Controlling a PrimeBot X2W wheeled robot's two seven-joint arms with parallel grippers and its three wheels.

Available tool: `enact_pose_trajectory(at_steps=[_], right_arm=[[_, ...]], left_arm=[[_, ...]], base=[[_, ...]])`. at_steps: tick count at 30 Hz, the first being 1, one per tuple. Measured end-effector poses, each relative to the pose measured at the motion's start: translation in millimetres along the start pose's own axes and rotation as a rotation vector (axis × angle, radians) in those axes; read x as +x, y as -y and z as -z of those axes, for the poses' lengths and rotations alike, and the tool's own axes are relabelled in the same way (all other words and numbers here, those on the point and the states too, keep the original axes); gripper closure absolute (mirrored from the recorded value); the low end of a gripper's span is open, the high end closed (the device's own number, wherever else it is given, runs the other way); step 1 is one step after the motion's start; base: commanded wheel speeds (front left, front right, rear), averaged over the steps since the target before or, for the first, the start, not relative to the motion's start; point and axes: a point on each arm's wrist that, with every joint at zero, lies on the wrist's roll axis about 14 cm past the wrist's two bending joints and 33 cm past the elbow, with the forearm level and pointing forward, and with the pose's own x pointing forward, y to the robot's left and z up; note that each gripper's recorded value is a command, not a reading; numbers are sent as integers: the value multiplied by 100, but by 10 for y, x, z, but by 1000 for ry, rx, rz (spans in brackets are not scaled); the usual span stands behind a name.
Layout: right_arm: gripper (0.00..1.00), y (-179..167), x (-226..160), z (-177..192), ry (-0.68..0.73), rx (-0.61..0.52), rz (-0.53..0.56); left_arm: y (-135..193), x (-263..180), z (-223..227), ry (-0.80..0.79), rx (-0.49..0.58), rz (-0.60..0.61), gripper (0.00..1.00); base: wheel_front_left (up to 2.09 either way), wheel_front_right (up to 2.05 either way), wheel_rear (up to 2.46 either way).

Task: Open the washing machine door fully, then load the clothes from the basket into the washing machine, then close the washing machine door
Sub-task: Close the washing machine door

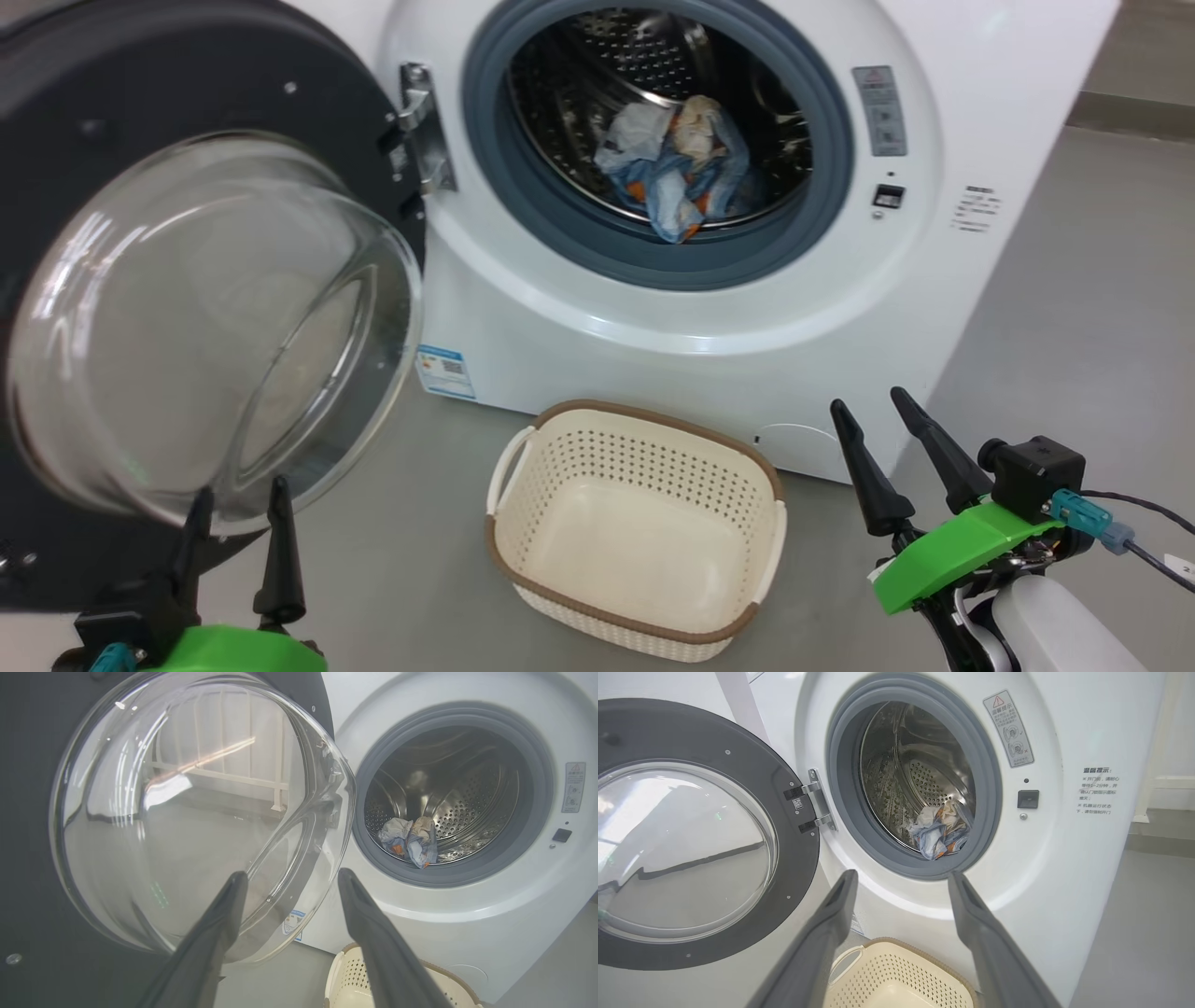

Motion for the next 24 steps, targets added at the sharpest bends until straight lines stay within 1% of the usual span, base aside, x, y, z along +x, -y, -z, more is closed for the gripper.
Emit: enact_pose_trajectory(at_steps=[11, 17, 24], right_arm=[[0, -322, 191, 80, -23, 6, -95], [0, -403, 230, 92, -26, 6, -117], [0, -408, 239, 113, -31, 9, -119]], left_arm=[[-342, -237, -51, 12, 3, -107, 0], [-424, -290, -78, 20, 5, -128, 0], [-455, -295, -76, 17, 12, -139, 0]], base=[[0, 0, 0], [0, 0, 0], [0, 0, 0]])
